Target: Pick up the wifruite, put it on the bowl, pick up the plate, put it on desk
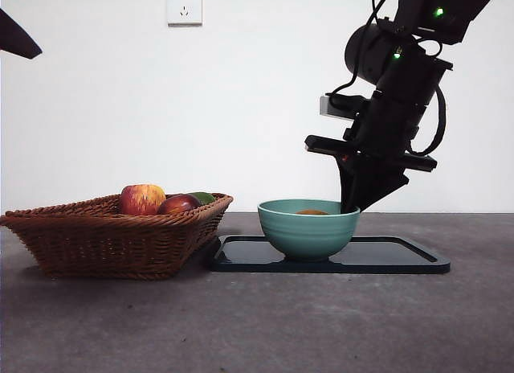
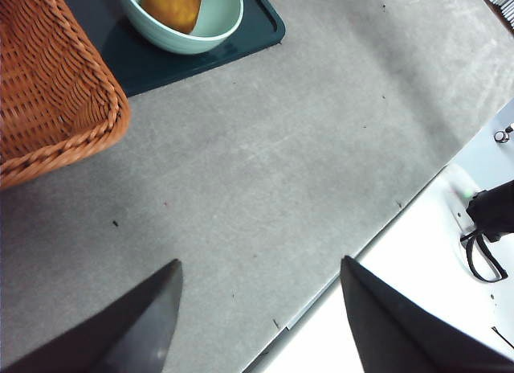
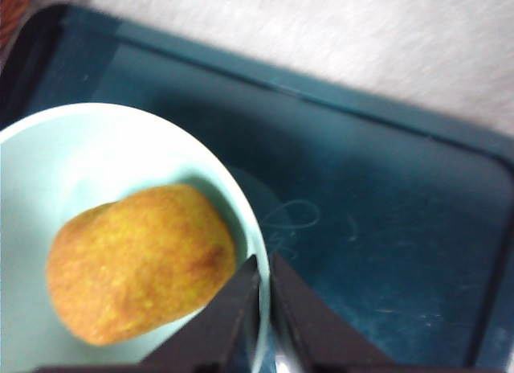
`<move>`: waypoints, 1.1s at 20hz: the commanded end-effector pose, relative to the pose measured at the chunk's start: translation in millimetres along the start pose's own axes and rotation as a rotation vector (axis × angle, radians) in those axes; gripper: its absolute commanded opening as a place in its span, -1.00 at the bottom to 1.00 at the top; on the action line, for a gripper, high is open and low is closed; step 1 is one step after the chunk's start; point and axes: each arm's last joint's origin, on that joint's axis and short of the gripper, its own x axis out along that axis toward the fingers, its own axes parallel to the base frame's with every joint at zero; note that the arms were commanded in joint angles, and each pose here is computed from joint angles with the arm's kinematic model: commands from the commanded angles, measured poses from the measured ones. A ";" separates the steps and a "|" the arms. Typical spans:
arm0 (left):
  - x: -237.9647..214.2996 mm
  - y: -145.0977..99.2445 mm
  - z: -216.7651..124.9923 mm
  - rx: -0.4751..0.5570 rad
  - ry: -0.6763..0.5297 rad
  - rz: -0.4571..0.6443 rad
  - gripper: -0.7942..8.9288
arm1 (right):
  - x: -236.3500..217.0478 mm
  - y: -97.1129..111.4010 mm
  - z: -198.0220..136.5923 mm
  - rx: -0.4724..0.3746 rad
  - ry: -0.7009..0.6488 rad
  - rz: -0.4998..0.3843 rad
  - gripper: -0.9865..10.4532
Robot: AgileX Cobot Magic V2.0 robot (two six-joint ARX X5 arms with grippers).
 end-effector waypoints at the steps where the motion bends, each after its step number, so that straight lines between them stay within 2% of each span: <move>1: 0.0 -1.3 2.2 0.018 -0.006 -0.009 -0.19 | 5.2 2.3 4.4 -0.019 -0.007 0.006 -0.79; 4: 0.0 -1.3 2.2 0.019 -0.006 -0.009 -0.19 | 2.3 3.1 7.5 -0.018 -0.010 0.007 -0.49; 8: 0.0 -1.3 2.3 0.019 -0.006 -0.009 -0.19 | -12.5 6.3 16.7 -0.019 0.000 0.005 -0.45; 11: 0.0 -1.3 2.3 0.019 -0.006 -0.009 -0.19 | -40.2 11.1 26.3 -0.033 -0.045 0.007 -0.45; 15: 0.0 -1.3 2.3 0.019 -0.006 -0.009 -0.19 | -99.0 19.4 27.6 -0.059 -0.136 0.028 -0.45; 22: 0.0 -1.3 2.4 0.027 -0.007 -0.009 -0.19 | -225.2 33.9 -11.3 -0.114 -0.284 0.102 -0.45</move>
